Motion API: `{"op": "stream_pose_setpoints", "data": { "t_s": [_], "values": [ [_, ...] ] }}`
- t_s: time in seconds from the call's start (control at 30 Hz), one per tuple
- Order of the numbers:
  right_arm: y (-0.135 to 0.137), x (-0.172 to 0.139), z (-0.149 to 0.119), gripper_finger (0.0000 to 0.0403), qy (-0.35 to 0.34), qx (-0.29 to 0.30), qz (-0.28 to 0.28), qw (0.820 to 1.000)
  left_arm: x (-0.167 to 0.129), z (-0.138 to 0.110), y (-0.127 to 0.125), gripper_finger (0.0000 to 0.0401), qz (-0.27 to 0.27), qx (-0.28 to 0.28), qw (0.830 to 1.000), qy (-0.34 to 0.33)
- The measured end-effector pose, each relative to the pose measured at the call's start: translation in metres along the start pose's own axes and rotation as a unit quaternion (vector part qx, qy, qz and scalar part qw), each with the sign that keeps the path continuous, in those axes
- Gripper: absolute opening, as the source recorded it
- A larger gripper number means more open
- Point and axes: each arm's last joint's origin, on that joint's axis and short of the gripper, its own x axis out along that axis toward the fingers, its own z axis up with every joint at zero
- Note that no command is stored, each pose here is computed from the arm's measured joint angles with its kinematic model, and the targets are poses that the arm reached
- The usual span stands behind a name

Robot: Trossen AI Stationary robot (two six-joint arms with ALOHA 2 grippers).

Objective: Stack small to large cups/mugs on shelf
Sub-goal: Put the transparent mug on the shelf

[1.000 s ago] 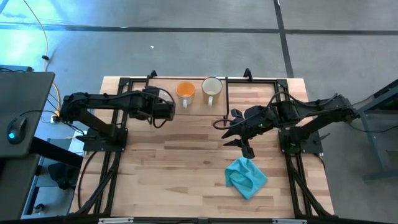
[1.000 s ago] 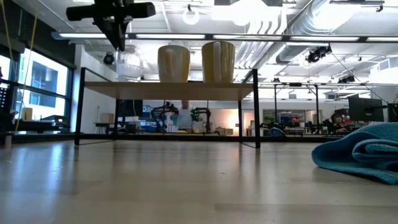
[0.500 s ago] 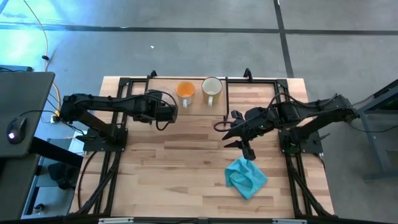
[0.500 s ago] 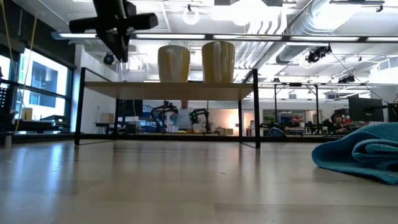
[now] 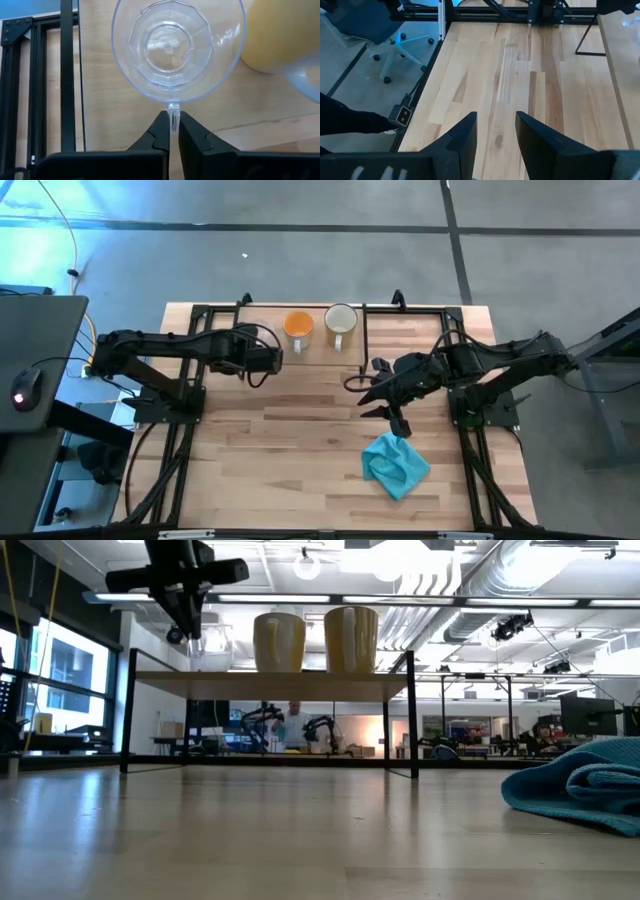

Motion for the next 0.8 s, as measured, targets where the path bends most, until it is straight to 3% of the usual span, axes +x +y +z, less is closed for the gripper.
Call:
{"op": "stream_pose_setpoints", "data": {
  "t_s": [0.37,0.8],
  "values": [
    [0.000,0.000,0.002,0.0126,-0.009,-0.005,0.001,1.000,-0.010,0.012,0.001,0.0004,-0.013,-0.009,1.000,-0.002],
    [0.000,0.000,0.002,0.0126,-0.009,-0.010,0.001,1.000,-0.006,0.024,0.004,0.0004,-0.020,-0.017,0.997,0.067]
  ]
}}
